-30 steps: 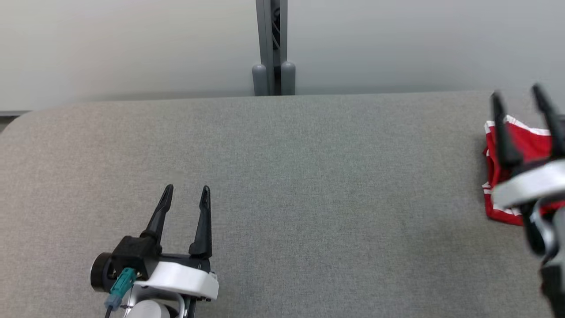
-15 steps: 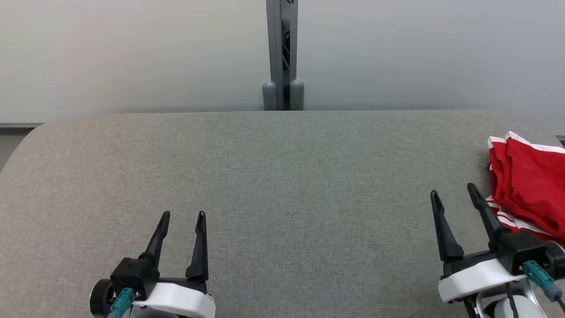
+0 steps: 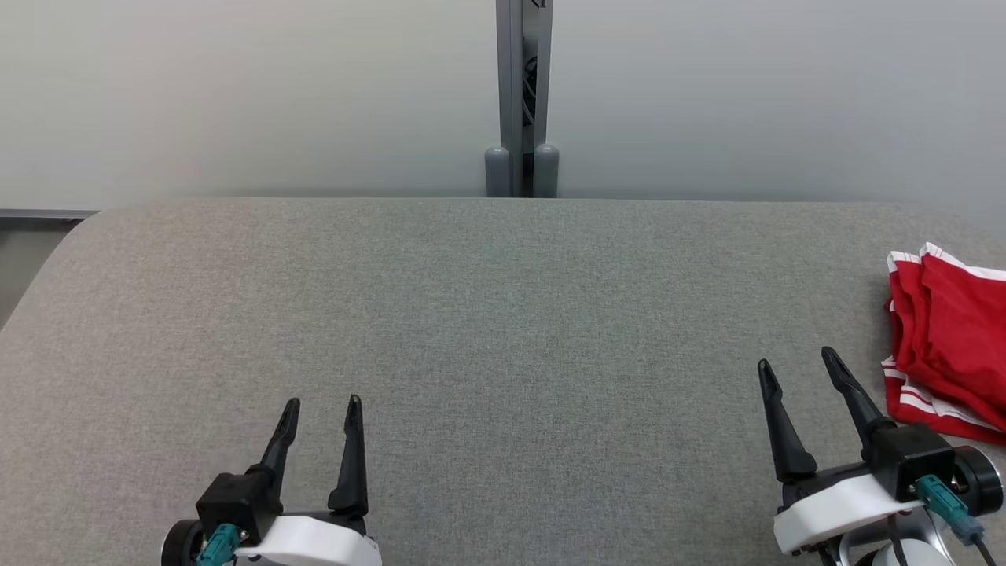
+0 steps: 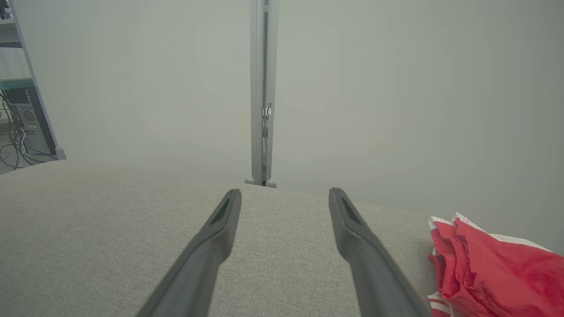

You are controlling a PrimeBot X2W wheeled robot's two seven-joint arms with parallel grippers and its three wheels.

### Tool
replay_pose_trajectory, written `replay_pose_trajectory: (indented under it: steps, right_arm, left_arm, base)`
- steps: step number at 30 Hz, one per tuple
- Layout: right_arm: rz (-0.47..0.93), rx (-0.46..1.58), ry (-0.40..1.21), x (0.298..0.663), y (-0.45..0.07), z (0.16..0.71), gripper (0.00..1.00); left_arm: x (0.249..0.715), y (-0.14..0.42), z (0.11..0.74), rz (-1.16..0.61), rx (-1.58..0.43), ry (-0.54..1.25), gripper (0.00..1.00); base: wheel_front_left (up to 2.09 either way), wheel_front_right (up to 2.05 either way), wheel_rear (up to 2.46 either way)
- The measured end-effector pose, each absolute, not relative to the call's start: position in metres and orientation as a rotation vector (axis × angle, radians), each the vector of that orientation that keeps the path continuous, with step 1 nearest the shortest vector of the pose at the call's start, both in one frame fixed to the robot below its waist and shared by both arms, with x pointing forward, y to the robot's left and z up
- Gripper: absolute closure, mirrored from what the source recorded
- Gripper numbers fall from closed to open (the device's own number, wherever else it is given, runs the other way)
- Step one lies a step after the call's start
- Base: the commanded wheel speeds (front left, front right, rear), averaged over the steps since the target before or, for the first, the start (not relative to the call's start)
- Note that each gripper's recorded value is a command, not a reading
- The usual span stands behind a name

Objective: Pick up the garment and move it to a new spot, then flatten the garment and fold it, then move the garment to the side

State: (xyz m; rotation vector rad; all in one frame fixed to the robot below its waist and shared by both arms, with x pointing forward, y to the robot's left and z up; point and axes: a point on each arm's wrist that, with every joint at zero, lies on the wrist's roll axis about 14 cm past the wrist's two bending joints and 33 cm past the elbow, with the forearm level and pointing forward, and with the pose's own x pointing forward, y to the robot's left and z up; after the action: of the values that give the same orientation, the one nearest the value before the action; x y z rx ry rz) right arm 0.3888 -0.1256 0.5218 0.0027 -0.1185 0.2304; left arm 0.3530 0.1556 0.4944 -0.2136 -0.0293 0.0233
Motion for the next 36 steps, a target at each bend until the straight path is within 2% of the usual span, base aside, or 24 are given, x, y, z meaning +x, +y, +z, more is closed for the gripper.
replay_pose_trajectory:
  steps: [35, 36]
  right_arm:
    - [0.27, 0.006, -0.094, 0.385, -0.112, 0.514, 0.0]
    - [0.269, 0.008, -0.082, 0.384, -0.111, 0.511, 1.0]
  left_arm:
    - [0.347, 0.175, 0.476, 0.077, -0.377, 0.021, 0.0]
    - [0.346, 0.174, 0.473, 0.078, -0.377, 0.031, 1.0]
  base:
    - [0.0, 0.0, 0.0]
    - [0.0, 0.0, 0.0]
